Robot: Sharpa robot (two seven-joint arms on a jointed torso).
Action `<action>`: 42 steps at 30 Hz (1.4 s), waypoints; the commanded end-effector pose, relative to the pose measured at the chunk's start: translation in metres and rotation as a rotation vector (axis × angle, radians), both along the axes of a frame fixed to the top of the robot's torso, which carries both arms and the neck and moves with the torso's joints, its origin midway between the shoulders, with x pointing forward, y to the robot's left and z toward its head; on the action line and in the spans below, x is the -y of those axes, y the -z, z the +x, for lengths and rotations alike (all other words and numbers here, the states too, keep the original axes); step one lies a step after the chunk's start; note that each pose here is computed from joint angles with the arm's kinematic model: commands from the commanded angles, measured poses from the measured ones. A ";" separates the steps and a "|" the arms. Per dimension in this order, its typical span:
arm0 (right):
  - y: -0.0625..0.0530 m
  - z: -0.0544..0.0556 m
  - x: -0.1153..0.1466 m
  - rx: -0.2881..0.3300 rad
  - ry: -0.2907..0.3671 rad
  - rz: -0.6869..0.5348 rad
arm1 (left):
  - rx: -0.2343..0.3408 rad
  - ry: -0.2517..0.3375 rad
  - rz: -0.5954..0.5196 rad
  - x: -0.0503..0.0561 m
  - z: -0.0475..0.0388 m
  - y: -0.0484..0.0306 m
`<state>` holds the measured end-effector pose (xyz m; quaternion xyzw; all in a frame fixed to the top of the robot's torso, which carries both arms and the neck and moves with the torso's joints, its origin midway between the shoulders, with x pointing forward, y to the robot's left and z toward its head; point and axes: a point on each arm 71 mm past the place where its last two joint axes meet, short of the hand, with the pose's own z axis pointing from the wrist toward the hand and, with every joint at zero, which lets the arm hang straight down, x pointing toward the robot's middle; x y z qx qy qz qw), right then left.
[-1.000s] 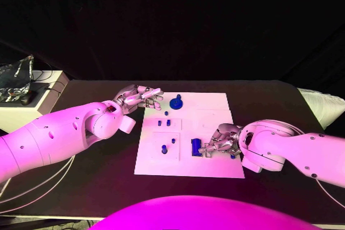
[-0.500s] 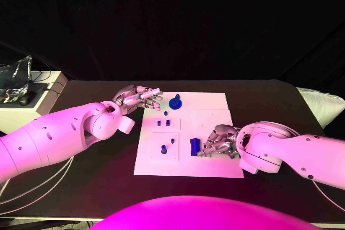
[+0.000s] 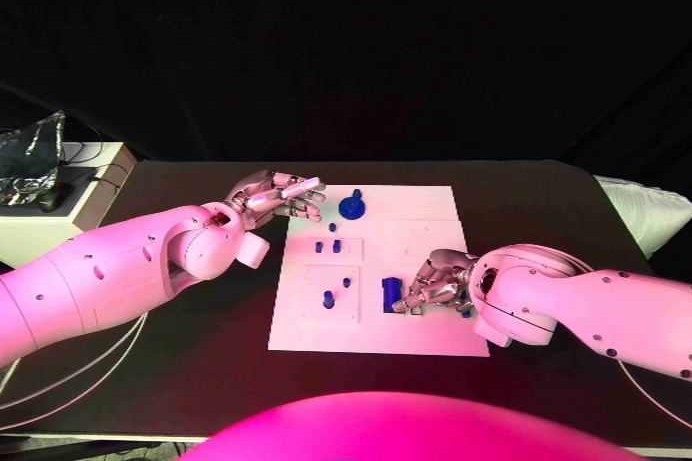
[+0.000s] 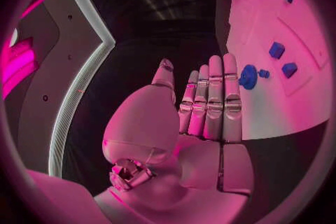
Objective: Assemble the parts on the task board
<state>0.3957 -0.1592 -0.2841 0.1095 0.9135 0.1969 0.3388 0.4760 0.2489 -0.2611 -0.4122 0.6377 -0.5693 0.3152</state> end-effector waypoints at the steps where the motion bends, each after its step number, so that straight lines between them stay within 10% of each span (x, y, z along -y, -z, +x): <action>1: 0.004 -0.001 0.001 0.004 -0.002 -0.025 | -0.002 0.016 -0.014 0.002 -0.0007 -0.0008; 21: -0.022 -0.005 0.022 0.024 -0.031 0.087 | -0.010 0.020 -0.019 0.001 -0.0006 0.0000; 42: -0.020 0.008 0.106 -0.018 0.014 -0.183 | -0.011 0.041 -0.035 0.004 -0.0006 0.0013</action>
